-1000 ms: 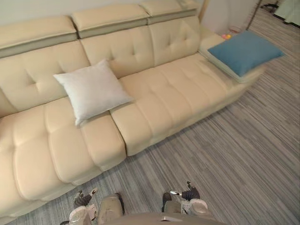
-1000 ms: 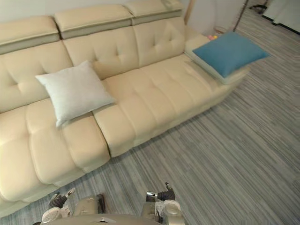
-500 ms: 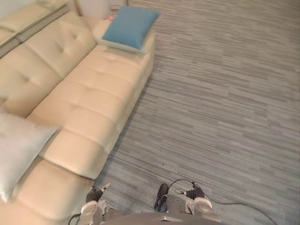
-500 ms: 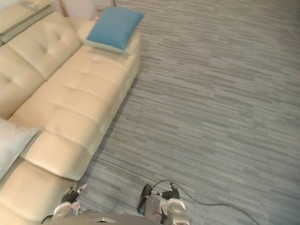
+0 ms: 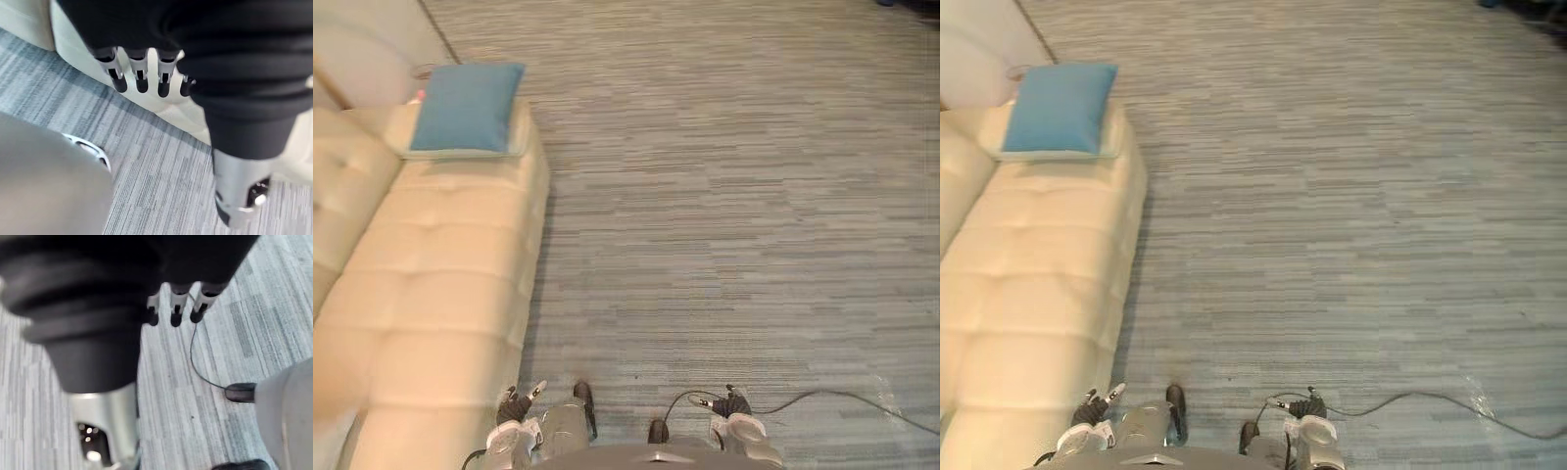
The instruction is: Pick up cushions and gather them together orderly.
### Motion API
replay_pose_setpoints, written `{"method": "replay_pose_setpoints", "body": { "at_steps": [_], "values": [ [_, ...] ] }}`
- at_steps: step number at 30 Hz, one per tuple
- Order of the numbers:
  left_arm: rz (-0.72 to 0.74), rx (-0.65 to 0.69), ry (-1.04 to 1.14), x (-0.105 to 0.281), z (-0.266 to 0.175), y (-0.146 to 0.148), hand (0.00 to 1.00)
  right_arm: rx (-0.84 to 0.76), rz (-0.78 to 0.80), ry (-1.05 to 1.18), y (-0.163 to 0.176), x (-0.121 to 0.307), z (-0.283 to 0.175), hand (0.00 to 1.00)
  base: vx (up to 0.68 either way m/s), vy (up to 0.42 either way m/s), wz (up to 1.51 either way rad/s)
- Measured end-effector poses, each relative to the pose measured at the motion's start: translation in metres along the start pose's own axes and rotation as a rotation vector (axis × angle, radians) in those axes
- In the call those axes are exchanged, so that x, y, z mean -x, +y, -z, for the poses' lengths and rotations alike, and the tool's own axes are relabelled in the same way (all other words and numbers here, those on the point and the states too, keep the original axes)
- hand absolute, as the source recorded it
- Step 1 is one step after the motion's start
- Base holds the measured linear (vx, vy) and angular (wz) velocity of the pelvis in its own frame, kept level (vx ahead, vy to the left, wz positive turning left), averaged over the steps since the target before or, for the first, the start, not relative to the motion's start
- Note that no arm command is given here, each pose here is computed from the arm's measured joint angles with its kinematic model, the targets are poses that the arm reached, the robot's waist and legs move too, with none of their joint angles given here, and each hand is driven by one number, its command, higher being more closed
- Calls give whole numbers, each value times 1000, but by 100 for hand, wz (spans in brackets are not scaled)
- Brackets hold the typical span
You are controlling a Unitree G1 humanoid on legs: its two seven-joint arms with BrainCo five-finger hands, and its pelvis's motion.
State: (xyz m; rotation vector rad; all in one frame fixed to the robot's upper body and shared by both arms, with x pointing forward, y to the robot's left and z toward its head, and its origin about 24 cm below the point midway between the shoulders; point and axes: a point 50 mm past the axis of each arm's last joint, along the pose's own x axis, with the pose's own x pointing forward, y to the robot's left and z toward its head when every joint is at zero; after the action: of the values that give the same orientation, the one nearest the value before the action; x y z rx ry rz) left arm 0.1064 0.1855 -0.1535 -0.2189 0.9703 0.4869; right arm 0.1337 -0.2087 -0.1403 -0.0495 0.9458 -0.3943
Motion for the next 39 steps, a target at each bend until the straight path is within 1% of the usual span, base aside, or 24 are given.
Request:
{"method": "replay_pose_setpoints", "body": {
  "at_steps": [3,6,8,13,16,18,20,24,27,33,36,39],
  "values": [
    [-3,-16,-6,-1,-3,4,0,-18,5,37,3,4,13,0,427,258,-14],
    [1,-87,11,-2,-2,8,0,-21,6,23,3,4,9,0,425,128,17],
    [1,-102,12,-3,-3,8,0,-19,3,12,4,4,7,0,498,-19,34],
    [25,-98,-1,-4,-10,-3,0,-31,-1,-39,7,2,-8,0,469,-157,20],
    [34,-118,-12,-5,-14,-6,0,-32,4,-28,5,2,-5,0,437,-318,72],
    [70,-93,20,-1,-3,-23,0,-33,33,-49,-7,-2,-13,0,473,-352,43],
    [75,-96,14,-1,-5,-25,0,-40,32,-48,-7,-2,-13,0,452,-318,59],
    [31,-65,18,-1,-2,-12,0,-27,8,-36,2,-1,-10,0,434,-218,41],
    [33,-65,-11,-1,-8,-11,0,-54,4,-26,4,0,-9,0,346,-26,44],
    [32,-62,-28,-2,-12,-11,0,-85,33,-8,-1,0,-5,0,312,131,26],
    [18,-80,-50,-4,-18,-3,0,-102,-3,20,15,3,0,0,338,198,15],
    [18,-88,-40,-5,-16,-2,0,-98,-6,37,15,4,5,0,280,177,17]
  ]
}}
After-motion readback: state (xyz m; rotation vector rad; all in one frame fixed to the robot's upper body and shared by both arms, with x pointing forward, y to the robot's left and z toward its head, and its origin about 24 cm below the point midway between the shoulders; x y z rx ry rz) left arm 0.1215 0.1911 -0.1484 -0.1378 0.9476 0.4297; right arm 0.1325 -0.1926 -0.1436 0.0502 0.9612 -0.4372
